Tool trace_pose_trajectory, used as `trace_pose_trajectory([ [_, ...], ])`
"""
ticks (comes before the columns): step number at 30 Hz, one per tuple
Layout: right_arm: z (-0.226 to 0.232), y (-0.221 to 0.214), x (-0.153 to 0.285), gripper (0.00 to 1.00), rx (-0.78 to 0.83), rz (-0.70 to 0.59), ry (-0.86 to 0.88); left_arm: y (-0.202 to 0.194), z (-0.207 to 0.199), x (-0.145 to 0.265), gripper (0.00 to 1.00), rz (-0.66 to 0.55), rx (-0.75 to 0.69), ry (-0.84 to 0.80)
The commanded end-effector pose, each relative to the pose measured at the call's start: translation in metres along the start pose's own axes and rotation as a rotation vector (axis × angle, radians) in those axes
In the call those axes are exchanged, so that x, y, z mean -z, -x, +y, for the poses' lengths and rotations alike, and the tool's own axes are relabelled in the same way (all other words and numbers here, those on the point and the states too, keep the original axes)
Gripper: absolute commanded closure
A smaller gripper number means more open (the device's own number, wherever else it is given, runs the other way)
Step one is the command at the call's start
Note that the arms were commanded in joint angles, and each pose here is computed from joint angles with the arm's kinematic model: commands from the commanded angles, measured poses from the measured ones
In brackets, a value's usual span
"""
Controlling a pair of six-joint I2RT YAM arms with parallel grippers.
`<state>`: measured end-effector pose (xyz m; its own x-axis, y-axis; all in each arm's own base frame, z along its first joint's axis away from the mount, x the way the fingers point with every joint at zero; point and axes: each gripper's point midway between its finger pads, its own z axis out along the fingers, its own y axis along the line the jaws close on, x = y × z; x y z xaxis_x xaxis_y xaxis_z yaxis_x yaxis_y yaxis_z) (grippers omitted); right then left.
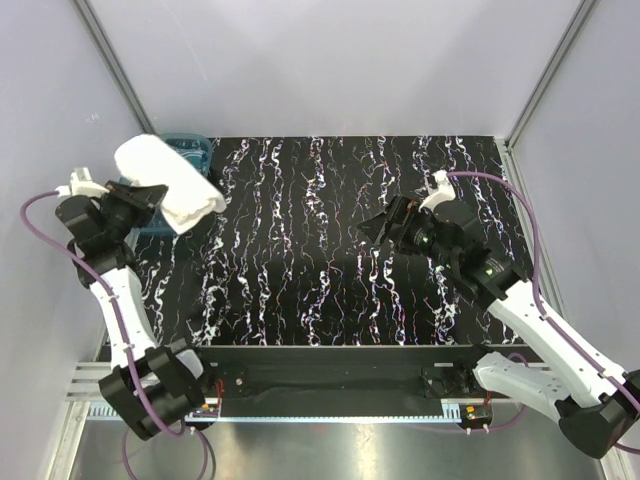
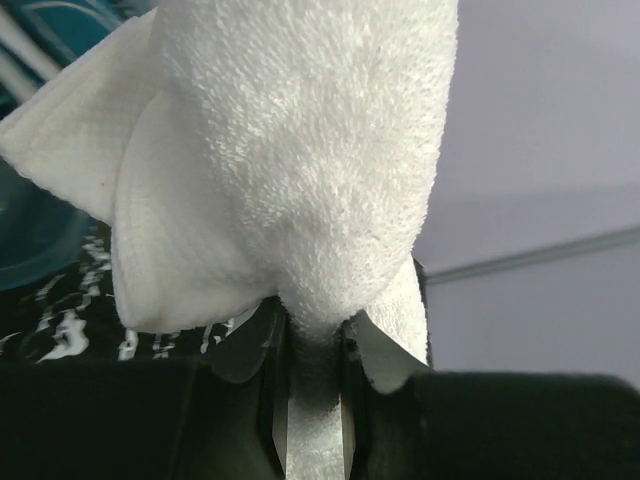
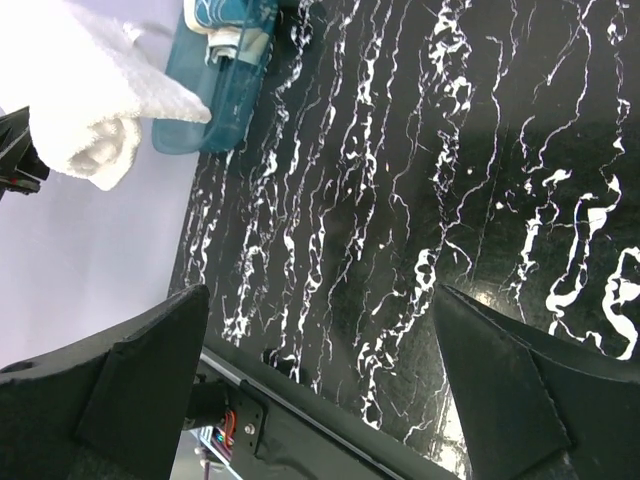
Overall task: Roll the towels
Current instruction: Place the rolled towel into the container
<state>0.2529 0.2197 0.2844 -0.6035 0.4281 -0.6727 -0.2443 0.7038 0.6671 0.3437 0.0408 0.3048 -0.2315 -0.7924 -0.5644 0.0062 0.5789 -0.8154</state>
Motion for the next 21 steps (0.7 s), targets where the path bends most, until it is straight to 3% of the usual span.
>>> trace_pose_trajectory([
  [1,0.014,0.005,0.000,0.00,0.031,0.014,0.036,0.026,0.039,0.016,1.00,-0.085,-0.001,0.191],
  [12,0.015,-0.020,-0.015,0.00,0.015,0.136,0.066,0.067,0.102,0.038,1.00,-0.282,0.029,0.433],
  [21,0.003,-0.034,-0.028,0.00,-0.004,0.171,0.038,0.081,0.130,0.020,1.00,-0.324,0.136,0.468],
])
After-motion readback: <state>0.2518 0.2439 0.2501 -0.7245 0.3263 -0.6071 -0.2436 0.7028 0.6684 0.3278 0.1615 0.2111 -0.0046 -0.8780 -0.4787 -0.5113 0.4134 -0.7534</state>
